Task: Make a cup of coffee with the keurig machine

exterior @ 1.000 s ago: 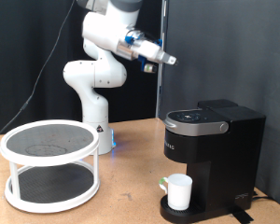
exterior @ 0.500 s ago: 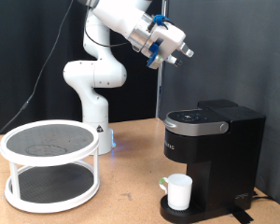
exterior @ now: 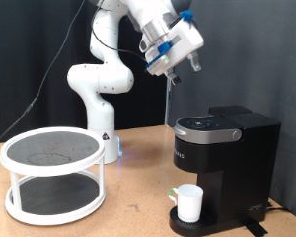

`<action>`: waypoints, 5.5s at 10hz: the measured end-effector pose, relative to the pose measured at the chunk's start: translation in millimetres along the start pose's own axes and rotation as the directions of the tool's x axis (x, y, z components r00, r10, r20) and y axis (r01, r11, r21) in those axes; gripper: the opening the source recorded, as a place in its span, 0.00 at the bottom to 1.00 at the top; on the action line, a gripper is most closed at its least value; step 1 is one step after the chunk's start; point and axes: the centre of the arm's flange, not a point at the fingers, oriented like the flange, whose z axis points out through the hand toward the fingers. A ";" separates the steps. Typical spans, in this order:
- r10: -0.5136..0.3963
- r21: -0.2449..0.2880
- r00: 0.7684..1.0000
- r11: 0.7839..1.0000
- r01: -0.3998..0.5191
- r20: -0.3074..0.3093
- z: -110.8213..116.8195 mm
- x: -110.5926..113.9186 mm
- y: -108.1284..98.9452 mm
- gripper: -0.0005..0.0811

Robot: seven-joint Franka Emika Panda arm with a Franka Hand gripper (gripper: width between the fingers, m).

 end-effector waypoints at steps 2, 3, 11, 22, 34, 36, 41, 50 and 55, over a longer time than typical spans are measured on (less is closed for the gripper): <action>-0.158 -0.136 0.986 0.977 0.163 0.048 -0.3 -3.0 -15.3 0.91; -0.124 -0.115 0.992 0.985 0.127 0.035 1.6 -3.1 -15.9 0.91; 0.021 -0.420 0.991 0.904 -0.076 -0.135 20.9 -7.8 -0.4 0.91; 0.193 -0.162 0.903 0.949 -0.272 -0.384 36.5 -36.5 -58.7 0.91; 0.081 -0.214 0.914 0.960 -0.179 -0.399 99.2 -31.4 -43.6 0.20; 0.075 -0.216 0.910 0.961 -0.176 -0.408 109.6 -24.7 -40.6 0.05; 0.082 -0.227 0.905 0.955 -0.191 -0.418 128.7 -11.8 -39.5 0.01; 0.145 -0.269 0.881 0.919 -0.289 -0.450 140.9 -6.3 -45.2 0.01; 0.173 -0.327 0.858 0.873 -0.361 -0.483 145.5 -5.8 -55.4 0.01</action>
